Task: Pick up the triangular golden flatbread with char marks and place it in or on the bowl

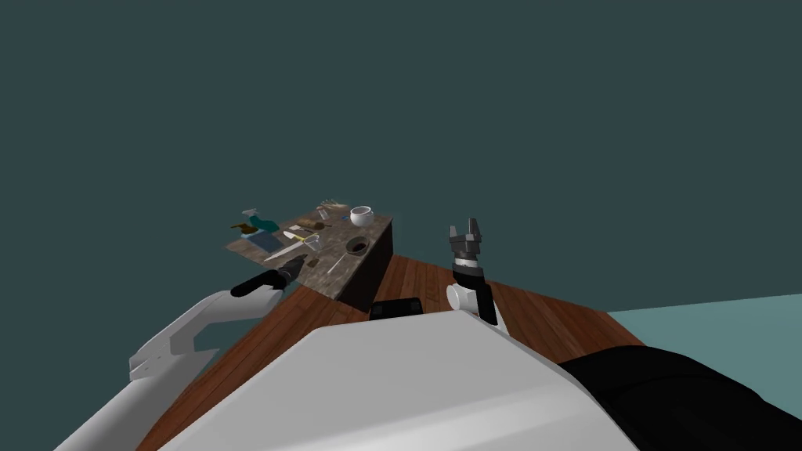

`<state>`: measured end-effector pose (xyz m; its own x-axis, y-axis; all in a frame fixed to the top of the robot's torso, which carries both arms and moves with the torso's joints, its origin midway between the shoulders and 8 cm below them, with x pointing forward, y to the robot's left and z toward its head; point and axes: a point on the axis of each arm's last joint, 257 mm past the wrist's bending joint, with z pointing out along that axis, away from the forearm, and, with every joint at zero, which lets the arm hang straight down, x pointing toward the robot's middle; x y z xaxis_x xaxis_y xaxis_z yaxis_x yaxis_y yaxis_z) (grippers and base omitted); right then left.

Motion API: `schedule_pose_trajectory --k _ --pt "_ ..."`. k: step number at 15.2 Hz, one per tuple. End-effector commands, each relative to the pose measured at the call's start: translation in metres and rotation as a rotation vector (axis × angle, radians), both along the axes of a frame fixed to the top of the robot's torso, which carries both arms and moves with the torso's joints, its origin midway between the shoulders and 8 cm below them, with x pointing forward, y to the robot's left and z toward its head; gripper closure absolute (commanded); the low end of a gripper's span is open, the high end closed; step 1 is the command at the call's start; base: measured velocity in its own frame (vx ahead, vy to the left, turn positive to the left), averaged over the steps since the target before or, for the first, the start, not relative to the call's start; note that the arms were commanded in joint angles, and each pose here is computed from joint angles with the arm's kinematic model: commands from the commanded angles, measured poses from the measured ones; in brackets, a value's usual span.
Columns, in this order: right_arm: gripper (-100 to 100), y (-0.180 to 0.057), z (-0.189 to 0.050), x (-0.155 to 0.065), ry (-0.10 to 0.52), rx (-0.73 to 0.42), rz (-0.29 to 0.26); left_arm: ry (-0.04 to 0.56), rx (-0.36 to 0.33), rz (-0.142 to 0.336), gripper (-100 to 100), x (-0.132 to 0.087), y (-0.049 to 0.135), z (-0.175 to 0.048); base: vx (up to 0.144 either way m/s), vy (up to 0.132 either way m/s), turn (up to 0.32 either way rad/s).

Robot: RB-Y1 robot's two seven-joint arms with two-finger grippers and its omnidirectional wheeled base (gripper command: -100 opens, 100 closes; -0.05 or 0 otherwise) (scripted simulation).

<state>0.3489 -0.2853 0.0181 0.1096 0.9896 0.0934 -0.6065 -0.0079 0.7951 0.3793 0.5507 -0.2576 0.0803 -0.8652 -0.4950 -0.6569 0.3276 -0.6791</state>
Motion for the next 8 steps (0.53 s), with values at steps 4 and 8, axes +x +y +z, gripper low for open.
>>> schedule_pose_trajectory --k 4,8 --pt "0 0.000 0.000 0.000 0.000 0.000 0.000 0.090 -0.004 0.058 -100 -0.017 0.021 -0.013 0.041 -0.002 -0.111" --pt "0 0.000 0.000 0.000 0.000 0.000 0.000 0.159 -0.012 0.102 -100 -0.033 0.035 -0.024 0.055 0.010 -0.106"
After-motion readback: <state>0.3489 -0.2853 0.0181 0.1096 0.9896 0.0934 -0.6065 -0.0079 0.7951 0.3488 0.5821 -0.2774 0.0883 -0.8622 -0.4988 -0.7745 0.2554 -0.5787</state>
